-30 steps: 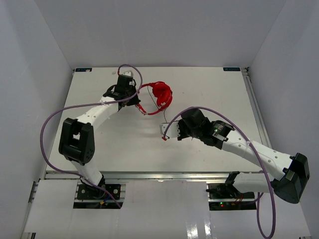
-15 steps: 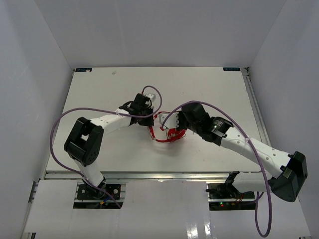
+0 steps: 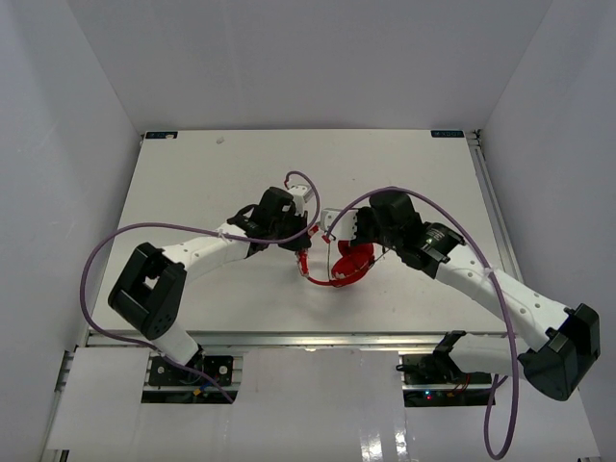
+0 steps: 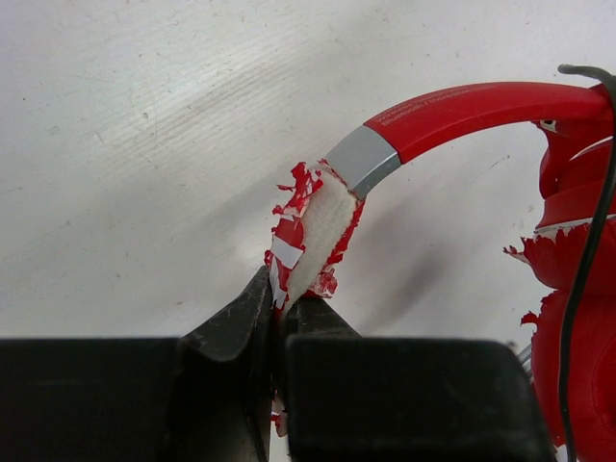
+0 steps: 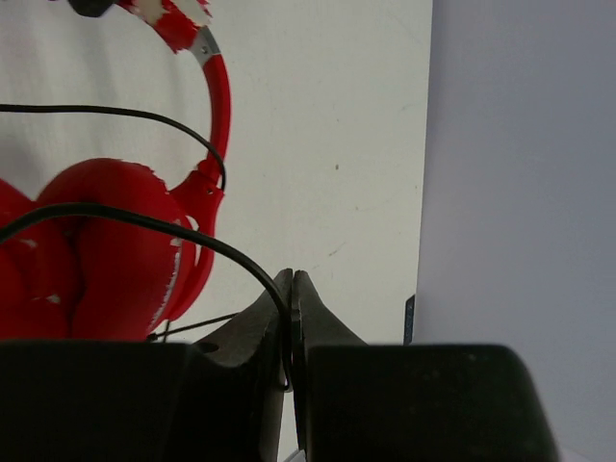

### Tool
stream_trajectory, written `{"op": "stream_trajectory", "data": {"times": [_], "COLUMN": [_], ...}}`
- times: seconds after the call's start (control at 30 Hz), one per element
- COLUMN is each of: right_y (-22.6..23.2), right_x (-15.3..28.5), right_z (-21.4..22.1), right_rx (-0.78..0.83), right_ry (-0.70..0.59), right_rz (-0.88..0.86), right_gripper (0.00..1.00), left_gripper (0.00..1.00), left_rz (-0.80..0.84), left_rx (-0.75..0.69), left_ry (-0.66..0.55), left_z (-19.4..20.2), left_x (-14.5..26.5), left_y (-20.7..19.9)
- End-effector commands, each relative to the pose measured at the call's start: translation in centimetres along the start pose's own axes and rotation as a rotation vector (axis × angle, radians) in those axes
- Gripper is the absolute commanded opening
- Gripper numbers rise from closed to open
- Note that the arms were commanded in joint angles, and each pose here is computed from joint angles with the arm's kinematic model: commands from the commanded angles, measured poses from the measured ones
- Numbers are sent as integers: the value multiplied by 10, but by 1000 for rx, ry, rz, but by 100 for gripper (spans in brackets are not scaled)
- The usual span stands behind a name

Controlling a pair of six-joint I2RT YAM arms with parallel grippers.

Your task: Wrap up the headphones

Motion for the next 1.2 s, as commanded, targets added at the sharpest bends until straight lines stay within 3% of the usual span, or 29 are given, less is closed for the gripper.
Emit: {"op": "stream_trajectory", "data": {"times": [0.0, 0.2, 0.6, 0.87, 1.17], "right_y": [-14, -15, 6, 16, 27], "right_x": [22, 29, 49, 55, 64], "right_z": [-20, -18, -5, 1, 16], "right_rx": [-11, 4, -3, -20, -56], "right_ry": [-140, -128, -135, -156, -141], "right_rz": [-2, 3, 0, -17, -4], "right_gripper": [8, 8, 8, 8, 8], "left_gripper": [0, 0, 0, 0, 0], "left_rz": [47, 56, 150, 245, 293], "left_rx": [57, 194, 482, 529, 589], "left_ry": [-107, -146, -260, -275, -338], "left_z": [-28, -52, -70, -88, -95], "left_x": [3, -10, 34, 52, 90], "left_y": [-15, -11, 40, 37, 66]}}
Point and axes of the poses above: each gripper's point midway between its finger pads, its own x axis back along the fingers, its own y axis along the line the jaws close on, z = x × y, the point moved 7 cm from there along x, back along the fingers, and after that the axes turned 6 degrees about x, right-handed, at the moved point
